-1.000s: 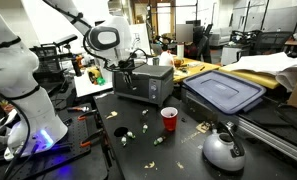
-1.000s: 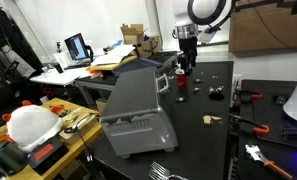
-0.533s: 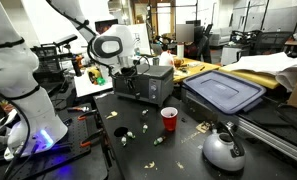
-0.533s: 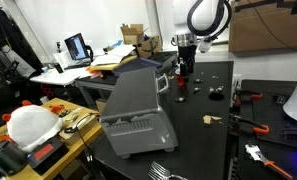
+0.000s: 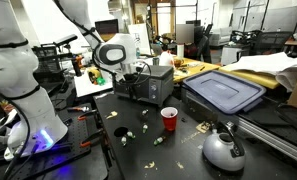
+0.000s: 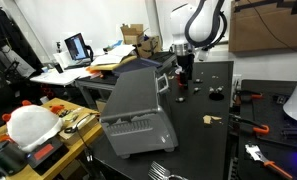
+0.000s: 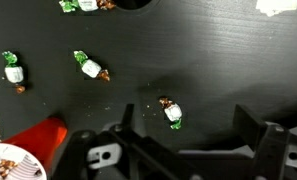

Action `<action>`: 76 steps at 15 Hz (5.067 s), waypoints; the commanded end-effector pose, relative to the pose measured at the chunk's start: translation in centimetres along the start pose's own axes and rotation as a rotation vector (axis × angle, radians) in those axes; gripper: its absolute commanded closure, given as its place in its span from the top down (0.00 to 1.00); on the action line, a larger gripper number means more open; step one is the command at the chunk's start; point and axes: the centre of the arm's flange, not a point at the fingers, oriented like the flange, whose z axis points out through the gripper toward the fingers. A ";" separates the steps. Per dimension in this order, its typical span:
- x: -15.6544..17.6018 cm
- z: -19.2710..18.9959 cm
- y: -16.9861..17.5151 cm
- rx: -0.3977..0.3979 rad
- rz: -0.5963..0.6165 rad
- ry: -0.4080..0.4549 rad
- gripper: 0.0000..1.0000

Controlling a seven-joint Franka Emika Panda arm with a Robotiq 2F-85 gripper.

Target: Put one sweet in the cup

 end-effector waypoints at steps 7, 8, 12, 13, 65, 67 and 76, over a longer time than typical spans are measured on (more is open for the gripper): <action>1.5 3.0 -1.2 0.006 -0.079 -0.025 1.00; 1.5 3.2 -1.5 0.006 -0.086 -0.028 1.00; 1.3 4.2 -2.3 -0.003 -0.124 -0.037 1.00; 1.2 4.4 -2.4 -0.008 -0.140 -0.038 1.00; 7.4 10.1 0.1 0.006 -0.406 -0.027 0.43; 7.6 9.8 0.3 0.010 -0.395 -0.021 0.28; 6.5 2.9 1.7 -0.032 -0.268 0.074 0.00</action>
